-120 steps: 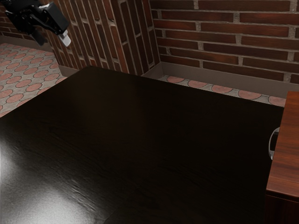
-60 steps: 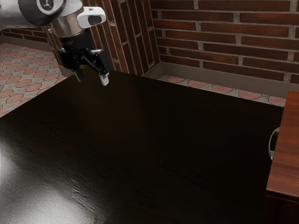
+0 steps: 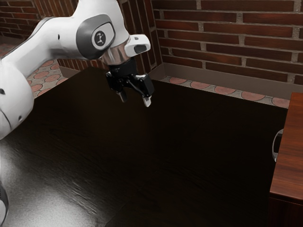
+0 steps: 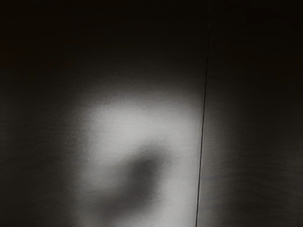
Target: Pull the drawer handle with one arm to open the drawer
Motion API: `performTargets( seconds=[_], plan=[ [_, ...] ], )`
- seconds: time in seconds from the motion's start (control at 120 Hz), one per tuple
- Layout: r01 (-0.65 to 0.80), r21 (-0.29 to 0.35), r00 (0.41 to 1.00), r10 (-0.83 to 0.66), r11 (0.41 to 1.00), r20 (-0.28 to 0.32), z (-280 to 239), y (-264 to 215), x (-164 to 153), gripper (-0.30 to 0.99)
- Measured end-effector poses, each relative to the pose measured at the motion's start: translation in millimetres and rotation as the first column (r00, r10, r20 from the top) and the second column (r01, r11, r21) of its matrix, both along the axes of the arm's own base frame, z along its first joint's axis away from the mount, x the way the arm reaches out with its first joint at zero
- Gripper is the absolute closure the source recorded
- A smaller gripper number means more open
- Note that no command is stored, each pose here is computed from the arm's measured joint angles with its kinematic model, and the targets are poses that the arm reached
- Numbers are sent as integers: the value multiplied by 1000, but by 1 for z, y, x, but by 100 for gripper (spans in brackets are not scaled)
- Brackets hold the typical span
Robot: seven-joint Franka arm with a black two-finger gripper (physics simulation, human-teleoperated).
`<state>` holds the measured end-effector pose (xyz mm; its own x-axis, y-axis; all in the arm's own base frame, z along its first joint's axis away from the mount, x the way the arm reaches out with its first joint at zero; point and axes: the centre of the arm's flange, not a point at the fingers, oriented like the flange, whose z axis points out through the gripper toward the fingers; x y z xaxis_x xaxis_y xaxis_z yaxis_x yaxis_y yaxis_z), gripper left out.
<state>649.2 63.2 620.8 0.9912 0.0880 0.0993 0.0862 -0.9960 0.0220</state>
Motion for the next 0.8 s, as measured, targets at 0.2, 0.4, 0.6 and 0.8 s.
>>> performTargets(
  seconds=[0.2, 0.4, 0.6, 0.8],
  plan=[
    [43, -48, 998, -40, 998, 53, -14, -43, 15, 2],
    [41, -121, 995, -29, 992, 97, -26, -79, 28, 2],
    [61, -153, 992, -43, 986, 118, -24, -139, 28, 2],
    [24, -177, 995, -5, 984, 103, -34, -162, 30, 2]
  ],
)
